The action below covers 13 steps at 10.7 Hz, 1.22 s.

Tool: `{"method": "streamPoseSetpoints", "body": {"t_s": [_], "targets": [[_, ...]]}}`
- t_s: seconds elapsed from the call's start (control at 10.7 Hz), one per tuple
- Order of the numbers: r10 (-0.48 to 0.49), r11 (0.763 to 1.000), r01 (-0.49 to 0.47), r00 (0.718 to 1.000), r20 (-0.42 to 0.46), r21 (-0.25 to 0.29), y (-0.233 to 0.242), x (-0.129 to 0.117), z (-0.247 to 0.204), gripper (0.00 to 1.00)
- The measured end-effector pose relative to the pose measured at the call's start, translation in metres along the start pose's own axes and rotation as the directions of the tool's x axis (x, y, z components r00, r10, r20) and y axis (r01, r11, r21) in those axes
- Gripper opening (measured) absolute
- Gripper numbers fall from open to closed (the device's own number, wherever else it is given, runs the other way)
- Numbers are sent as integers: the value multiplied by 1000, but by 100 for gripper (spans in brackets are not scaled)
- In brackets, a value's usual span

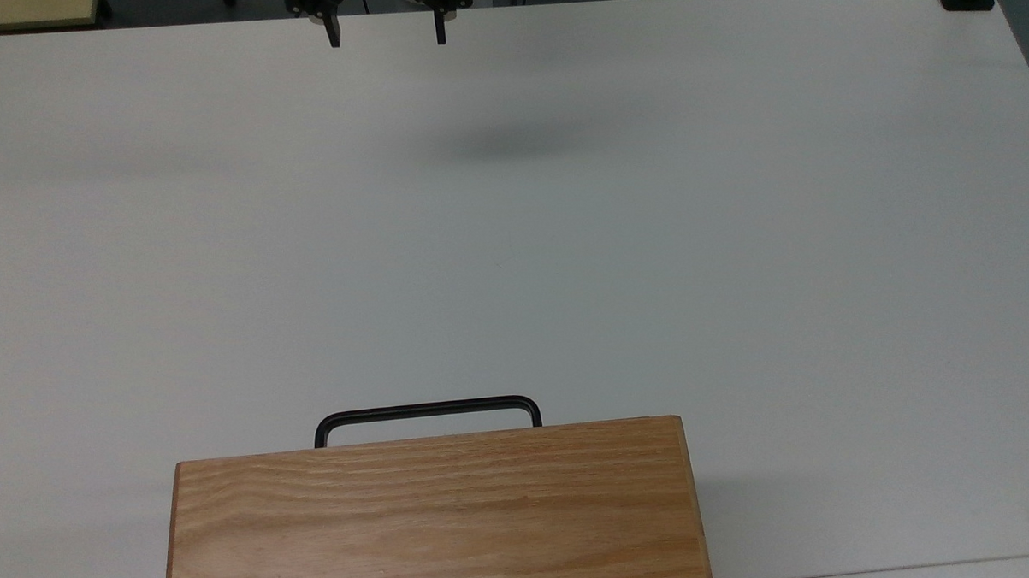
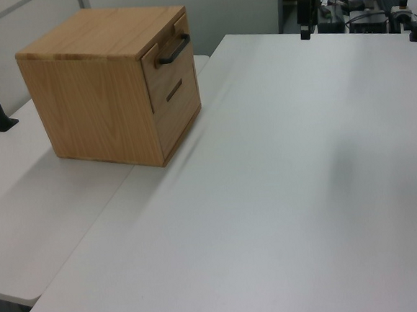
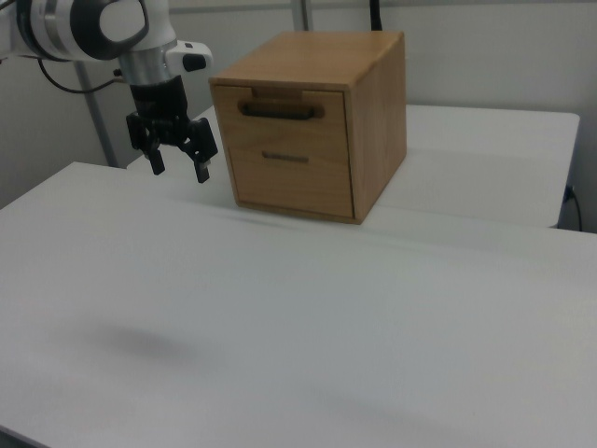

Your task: Open the drawer by sliding it

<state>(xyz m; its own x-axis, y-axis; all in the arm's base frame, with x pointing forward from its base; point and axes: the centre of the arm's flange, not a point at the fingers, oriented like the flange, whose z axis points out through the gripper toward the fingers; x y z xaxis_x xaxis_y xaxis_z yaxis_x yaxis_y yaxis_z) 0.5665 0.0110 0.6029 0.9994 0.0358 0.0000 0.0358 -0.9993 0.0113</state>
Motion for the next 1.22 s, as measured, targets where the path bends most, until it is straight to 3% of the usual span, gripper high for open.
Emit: {"method": "streamPoseSetpoints", "body": {"t_s": [0.28, 0.56, 0.84, 1.03, 1.13, 1.22], "targets": [[11, 1000, -11, 1000, -5, 0, 6, 0, -3, 100], [10, 999, -9, 1000, 7, -43, 11, 2, 2, 100], [111, 992, -110, 994, 21, -56, 14, 10, 14, 100], [238, 970, -237, 971, 10, -57, 14, 13, 13, 100], [323, 945, -322, 946, 7, -57, 14, 16, 17, 100], [426, 904, -426, 905, -8, -40, 12, 25, 24, 100]]}}
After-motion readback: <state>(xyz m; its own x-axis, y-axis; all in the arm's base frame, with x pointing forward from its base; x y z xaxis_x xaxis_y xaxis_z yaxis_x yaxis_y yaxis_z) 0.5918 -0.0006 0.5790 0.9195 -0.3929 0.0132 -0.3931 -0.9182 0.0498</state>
